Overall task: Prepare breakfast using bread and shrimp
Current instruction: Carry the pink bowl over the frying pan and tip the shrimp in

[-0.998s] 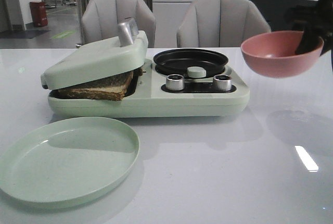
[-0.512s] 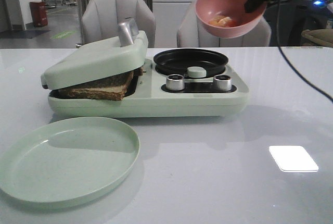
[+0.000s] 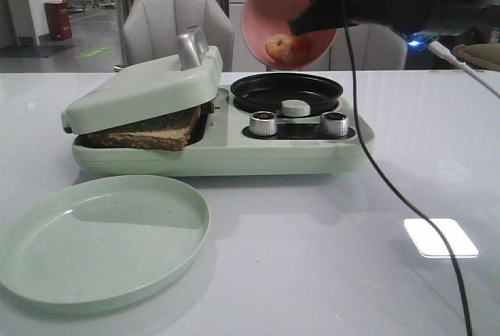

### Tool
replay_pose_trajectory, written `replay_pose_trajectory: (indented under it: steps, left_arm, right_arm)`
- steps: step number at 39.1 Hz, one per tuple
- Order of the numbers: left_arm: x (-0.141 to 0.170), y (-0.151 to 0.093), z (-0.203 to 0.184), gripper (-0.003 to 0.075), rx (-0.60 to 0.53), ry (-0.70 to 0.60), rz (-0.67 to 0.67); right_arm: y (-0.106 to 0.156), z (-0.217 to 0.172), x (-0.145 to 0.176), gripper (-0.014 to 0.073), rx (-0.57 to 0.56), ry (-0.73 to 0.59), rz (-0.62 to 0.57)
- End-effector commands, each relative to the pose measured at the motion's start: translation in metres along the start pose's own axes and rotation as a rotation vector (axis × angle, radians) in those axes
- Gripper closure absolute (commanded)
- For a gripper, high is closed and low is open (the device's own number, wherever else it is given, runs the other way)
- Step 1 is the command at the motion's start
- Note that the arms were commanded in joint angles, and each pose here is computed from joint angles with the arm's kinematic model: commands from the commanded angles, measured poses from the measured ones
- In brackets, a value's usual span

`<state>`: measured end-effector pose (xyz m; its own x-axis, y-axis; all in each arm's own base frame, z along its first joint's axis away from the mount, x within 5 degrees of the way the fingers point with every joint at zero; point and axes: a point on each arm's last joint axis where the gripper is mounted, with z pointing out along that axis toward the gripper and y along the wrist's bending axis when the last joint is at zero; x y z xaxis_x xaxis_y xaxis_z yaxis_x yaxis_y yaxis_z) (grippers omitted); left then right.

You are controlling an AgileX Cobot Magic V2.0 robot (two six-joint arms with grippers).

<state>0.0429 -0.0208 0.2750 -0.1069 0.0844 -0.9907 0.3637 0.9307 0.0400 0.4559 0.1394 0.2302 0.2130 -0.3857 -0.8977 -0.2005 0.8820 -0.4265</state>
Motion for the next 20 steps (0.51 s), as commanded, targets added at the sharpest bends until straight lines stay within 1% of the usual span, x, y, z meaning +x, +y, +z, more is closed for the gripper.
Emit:
replay_pose_trajectory:
  steps: [1,4,7,12,20]
  left_arm:
    - [-0.0147,0.0014,-0.0018,0.0605,-0.009,-0.095,-0.018]
    - [-0.0147,0.0014,-0.0018,0.0605,-0.009,-0.095,-0.018]
    - [-0.0147,0.0014,-0.0018,0.0605,-0.009,-0.095,-0.018]
    - [-0.0147,0.0014,-0.0018,0.0605,-0.009,-0.095,-0.018]
    - [-0.0147,0.0014,-0.0018,0.0606,-0.009,-0.095,-0.018]
  right_arm:
    - [-0.0143,-0.0037,-0.0477,0.0454,0.089,-0.307,-0.156]
    - [-0.0144,-0.0053,-0.049,0.0454,0.141,-0.359,-0.259]
    - [-0.0159,-0.0079,-0.0517,0.0454,0.192,-0.405,-0.332]
    - [-0.0182,-0.0108,-0.0568,0.0454,0.238,-0.46,-0.361]
    - [-0.0181,-0.0108,-0.0566,0.0454,0.265,-0.449,-0.467]
